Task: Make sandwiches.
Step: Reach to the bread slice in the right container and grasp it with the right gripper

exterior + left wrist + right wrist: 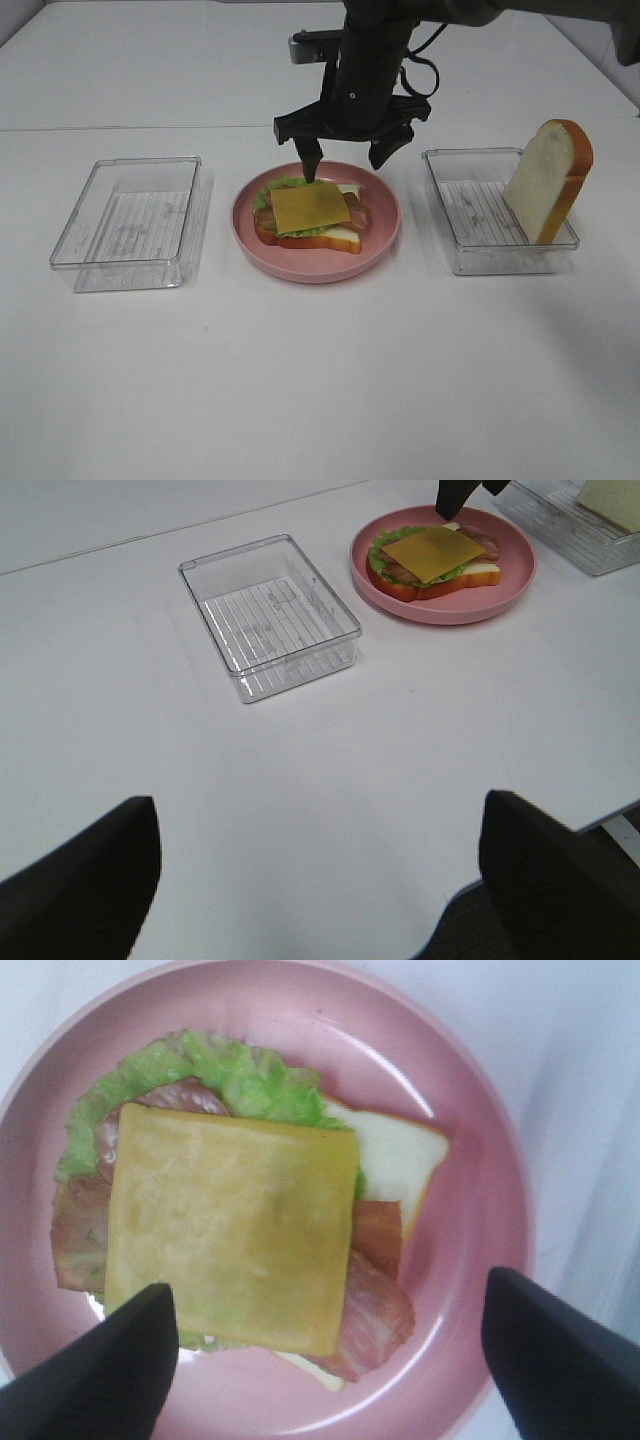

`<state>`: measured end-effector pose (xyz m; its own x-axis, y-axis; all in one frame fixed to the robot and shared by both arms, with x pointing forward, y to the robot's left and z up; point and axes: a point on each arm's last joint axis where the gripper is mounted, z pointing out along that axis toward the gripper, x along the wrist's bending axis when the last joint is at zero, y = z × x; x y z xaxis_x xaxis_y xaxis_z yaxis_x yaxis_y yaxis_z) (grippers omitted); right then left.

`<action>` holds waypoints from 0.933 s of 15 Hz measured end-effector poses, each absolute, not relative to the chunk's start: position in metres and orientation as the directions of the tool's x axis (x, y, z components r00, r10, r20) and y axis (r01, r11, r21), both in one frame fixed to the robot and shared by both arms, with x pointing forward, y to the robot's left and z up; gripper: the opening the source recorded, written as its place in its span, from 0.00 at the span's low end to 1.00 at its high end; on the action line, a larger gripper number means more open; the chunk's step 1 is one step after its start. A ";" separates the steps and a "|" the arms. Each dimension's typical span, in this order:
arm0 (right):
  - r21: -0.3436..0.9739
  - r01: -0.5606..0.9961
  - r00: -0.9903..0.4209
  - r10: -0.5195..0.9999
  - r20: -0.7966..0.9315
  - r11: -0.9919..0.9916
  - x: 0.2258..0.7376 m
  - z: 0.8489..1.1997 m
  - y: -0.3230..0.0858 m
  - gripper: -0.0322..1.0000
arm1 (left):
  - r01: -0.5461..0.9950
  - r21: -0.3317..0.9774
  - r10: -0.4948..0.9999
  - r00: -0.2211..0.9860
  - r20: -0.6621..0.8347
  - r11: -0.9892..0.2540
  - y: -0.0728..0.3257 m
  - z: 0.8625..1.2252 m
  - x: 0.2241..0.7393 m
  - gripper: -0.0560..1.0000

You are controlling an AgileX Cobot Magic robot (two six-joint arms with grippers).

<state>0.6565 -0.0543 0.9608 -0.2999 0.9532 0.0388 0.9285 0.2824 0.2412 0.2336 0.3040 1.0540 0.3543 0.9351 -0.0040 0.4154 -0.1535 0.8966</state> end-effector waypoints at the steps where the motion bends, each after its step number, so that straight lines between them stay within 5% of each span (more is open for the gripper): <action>1: 0.254 0.927 -0.294 0.955 0.030 0.277 0.657 0.971 -0.060 0.79 | 0.415 0.897 0.935 0.354 -0.004 -0.154 0.304 1.054 0.234 0.83; 7: 0.302 0.945 -0.135 0.991 0.011 0.125 0.673 1.028 -0.141 0.79 | 0.415 0.897 0.935 0.354 -0.004 -0.154 0.304 1.054 0.234 0.83; 14: 0.195 0.976 0.106 0.994 -0.017 -0.101 0.685 1.033 -0.253 0.79 | 0.415 0.897 0.935 0.354 -0.004 -0.154 0.304 1.054 0.234 0.83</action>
